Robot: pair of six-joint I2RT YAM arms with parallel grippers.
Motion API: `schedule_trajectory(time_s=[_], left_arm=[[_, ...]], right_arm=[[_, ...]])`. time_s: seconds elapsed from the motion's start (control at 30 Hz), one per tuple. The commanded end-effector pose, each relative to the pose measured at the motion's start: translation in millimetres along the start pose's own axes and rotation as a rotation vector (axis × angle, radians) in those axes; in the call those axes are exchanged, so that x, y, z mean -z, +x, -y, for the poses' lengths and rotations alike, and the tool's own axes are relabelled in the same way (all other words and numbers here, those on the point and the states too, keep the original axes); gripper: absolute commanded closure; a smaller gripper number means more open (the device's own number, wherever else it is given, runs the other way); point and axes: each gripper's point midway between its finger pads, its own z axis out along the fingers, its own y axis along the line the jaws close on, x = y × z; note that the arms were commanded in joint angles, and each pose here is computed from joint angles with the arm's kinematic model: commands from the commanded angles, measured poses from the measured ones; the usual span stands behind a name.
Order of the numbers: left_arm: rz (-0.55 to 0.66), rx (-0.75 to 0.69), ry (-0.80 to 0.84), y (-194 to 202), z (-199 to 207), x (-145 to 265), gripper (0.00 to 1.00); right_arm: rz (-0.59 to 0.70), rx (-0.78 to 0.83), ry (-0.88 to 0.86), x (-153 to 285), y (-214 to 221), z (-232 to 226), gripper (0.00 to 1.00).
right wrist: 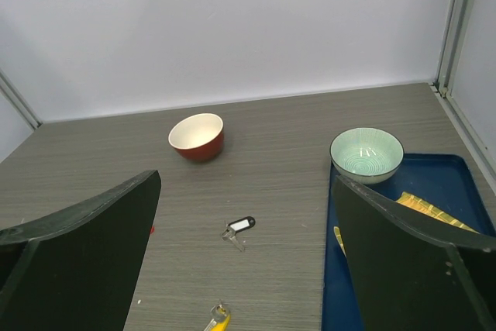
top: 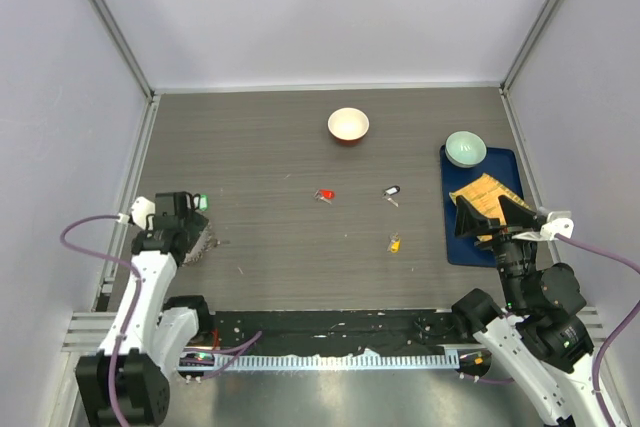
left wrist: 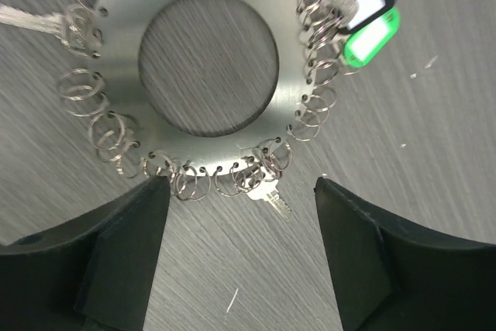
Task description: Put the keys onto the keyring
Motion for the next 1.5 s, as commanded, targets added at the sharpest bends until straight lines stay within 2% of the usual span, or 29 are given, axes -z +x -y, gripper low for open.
schedule_trajectory(time_s=[0.0, 0.17, 0.43, 0.5, 0.63, 0.67, 0.77, 0.9, 1.03, 1.07, 1.1, 1.3, 1.47], left_arm=[[-0.065, 0.016, 0.088, 13, 30, -20, 0.26], [-0.131, -0.042, 0.056, 28, 31, -39, 0.41], [-0.206, -0.106, 0.004, 52, 22, -60, 0.53], [-0.220, -0.119, 0.000, 57, 21, -63, 0.60], [-0.274, -0.164, 0.025, 70, 25, -61, 0.79], [-0.291, -0.195, 0.041, 78, 28, -57, 0.87], [-0.344, -0.246, 0.082, 98, 34, -46, 0.99], [-0.384, -0.298, 0.121, 123, 38, -27, 1.00], [-0.401, -0.278, 0.139, 146, 33, -7, 1.00], [-0.385, -0.212, 0.133, 147, 31, -4, 1.00], [-0.391, -0.217, 0.148, 155, 30, 3, 1.00], [-0.350, -0.009, 0.206, 167, 33, 21, 1.00], [-0.356, -0.013, 0.251, 185, 55, 36, 0.99]], right_arm=[[0.041, -0.021, -0.018, 0, -13, -4, 0.00], [0.042, -0.020, -0.017, 0, -12, -4, 0.00], [0.041, -0.014, -0.013, 0, -12, -3, 0.00], [0.042, -0.016, -0.013, 0, -12, -3, 0.00], [0.043, -0.016, -0.017, 0, -12, -3, 0.00], [0.042, -0.014, -0.016, 0, -12, -3, 0.00], [0.043, -0.015, -0.018, 0, -12, -4, 0.00], [0.041, -0.012, -0.026, 0, -12, -5, 0.00], [0.042, -0.009, -0.033, 0, -12, -6, 0.00], [0.042, -0.005, -0.033, 0, -12, -6, 0.00], [0.042, -0.005, -0.035, -1, -12, -6, 0.00], [0.040, 0.005, -0.064, -1, -10, -11, 0.00], [0.037, 0.016, -0.103, 0, -10, -18, 0.00]])
